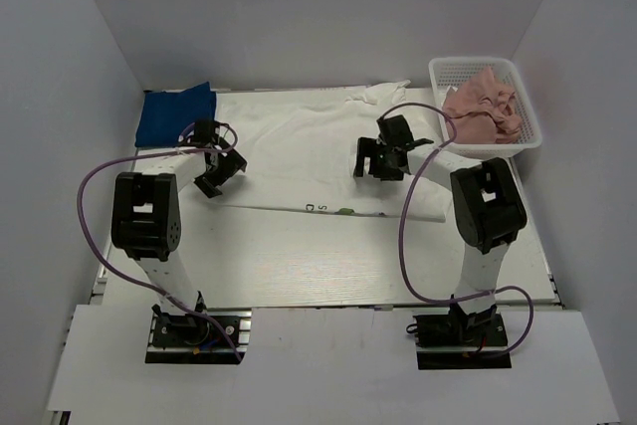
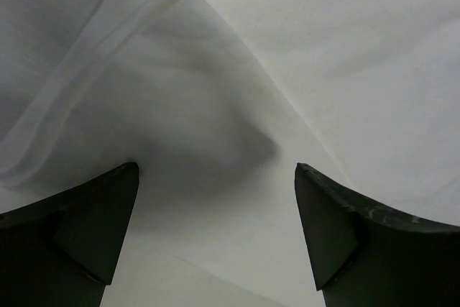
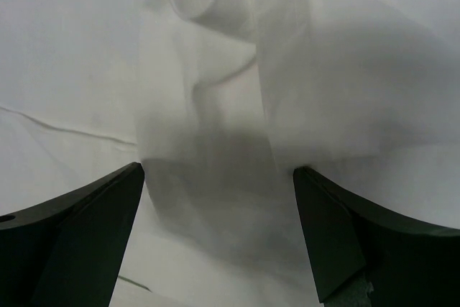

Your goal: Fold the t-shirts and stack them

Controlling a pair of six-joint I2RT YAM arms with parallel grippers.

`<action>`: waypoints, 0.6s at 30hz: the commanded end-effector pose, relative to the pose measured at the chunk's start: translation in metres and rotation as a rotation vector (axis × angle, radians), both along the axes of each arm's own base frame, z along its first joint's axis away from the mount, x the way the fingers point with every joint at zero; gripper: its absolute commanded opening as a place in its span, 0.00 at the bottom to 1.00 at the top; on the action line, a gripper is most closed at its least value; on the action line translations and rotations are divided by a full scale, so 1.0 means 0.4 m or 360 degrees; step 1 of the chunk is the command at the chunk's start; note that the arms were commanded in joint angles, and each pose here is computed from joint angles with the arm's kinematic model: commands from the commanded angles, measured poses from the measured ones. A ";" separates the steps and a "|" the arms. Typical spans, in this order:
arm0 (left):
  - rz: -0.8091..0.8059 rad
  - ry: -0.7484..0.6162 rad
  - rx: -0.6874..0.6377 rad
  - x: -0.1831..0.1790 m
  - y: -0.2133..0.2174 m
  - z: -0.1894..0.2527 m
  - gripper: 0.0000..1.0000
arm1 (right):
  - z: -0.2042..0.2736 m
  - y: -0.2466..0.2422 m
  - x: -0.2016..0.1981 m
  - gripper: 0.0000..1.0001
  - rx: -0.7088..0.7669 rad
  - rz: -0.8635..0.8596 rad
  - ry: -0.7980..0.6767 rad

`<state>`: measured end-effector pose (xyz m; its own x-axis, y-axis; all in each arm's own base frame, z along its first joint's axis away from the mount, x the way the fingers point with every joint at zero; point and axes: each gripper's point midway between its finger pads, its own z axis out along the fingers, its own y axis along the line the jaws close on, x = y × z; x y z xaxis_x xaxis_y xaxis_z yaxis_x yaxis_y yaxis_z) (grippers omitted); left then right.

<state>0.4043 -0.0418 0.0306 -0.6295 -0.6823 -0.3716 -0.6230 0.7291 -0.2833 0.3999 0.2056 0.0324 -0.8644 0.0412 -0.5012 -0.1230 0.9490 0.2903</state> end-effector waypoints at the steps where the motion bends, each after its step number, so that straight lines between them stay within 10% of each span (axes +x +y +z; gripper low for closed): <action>1: -0.0043 0.0008 0.0020 -0.016 0.000 -0.010 1.00 | 0.031 0.024 0.088 0.90 0.0087 -0.0078 -0.0196; 11: 0.0014 0.0147 0.0123 -0.071 0.050 -0.050 1.00 | 0.161 -0.107 0.457 0.90 -0.0111 -0.0886 -0.0762; 18: 0.0004 0.0089 0.0200 -0.066 0.070 0.000 1.00 | 0.305 -0.076 0.504 0.90 -0.0043 -0.0639 -0.0937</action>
<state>0.3989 -0.0309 0.0292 -0.6351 -0.6549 -0.4095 -0.6175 0.7490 -0.2401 0.5891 0.1731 0.0801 -0.4934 0.3015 -0.8159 0.1813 0.9531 0.2425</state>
